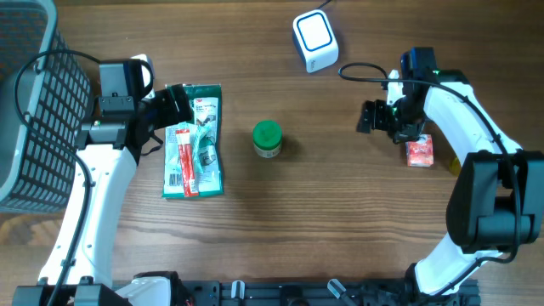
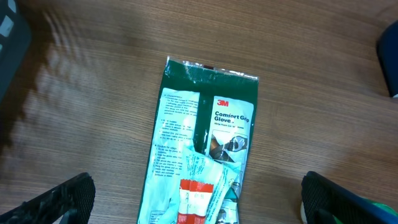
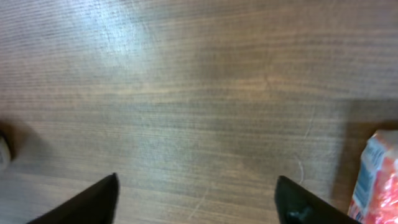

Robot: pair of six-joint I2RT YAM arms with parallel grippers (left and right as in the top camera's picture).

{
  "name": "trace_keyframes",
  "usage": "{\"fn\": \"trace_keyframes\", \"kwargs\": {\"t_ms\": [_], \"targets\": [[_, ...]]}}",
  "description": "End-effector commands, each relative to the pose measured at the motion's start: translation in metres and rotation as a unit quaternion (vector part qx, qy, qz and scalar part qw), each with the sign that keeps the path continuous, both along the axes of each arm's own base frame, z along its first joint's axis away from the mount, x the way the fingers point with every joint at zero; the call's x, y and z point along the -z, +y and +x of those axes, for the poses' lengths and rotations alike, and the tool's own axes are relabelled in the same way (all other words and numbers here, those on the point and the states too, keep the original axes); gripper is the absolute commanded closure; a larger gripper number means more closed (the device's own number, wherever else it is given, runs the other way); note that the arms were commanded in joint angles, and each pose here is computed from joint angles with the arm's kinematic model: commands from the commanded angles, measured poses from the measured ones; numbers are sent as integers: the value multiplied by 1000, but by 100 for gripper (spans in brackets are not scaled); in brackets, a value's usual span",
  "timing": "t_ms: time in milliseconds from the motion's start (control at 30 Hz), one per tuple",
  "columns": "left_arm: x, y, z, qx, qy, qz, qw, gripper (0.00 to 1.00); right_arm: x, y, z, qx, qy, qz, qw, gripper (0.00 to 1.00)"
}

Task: Scan the item barcode
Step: 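Carry the Kleenex pack to the right side, set down, open, then move the right gripper back toward the green-lidded jar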

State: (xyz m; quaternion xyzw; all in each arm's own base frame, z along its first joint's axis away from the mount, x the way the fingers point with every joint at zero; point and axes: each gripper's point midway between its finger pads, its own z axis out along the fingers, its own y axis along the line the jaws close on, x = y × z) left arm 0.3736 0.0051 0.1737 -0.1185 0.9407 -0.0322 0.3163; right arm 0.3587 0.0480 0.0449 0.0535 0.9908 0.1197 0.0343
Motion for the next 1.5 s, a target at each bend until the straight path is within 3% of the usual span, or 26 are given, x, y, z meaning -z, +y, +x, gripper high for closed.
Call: {"fn": "trace_keyframes", "kwargs": {"t_ms": [0,100,300,533,633,733,867,933,1000,1033,1267,1367,1467], "targets": [[-9,1,2,2,-12,-2,1000,0,18,-11,-19,12,34,-32,999,51],[-9,1,2,2,-12,-2,1000,0,35,-33,-26,39,36,-94,994,53],[-9,1,2,2,-12,-2,1000,0,48,-68,-26,53,16,-194,979,69],[-9,1,2,2,-12,-2,1000,0,37,-95,-25,57,14,-272,960,63],[-9,1,2,2,-12,-2,1000,0,30,-95,-18,55,7,-271,961,62],[-9,1,2,2,-12,-2,1000,0,21,-75,-10,49,7,-216,975,61],[-9,1,2,2,-12,-2,1000,0,4,-11,-7,17,19,-36,999,51],[-9,1,2,2,-12,-2,1000,0,-2,16,-4,-21,4,43,999,41],[-9,1,2,2,-12,-2,1000,0,-8,35,1,-28,-10,100,995,0],[-9,1,2,2,-12,-2,1000,0,-11,45,3,-32,-18,132,991,0],[-9,1,2,2,-12,-2,1000,0,7,55,-12,-48,-11,150,987,2],[-9,1,2,2,-12,-2,1000,0,15,55,-23,-57,4,150,987,41],[-9,1,2,2,-12,-2,1000,0,4,60,-23,-38,4,169,985,48]]}}
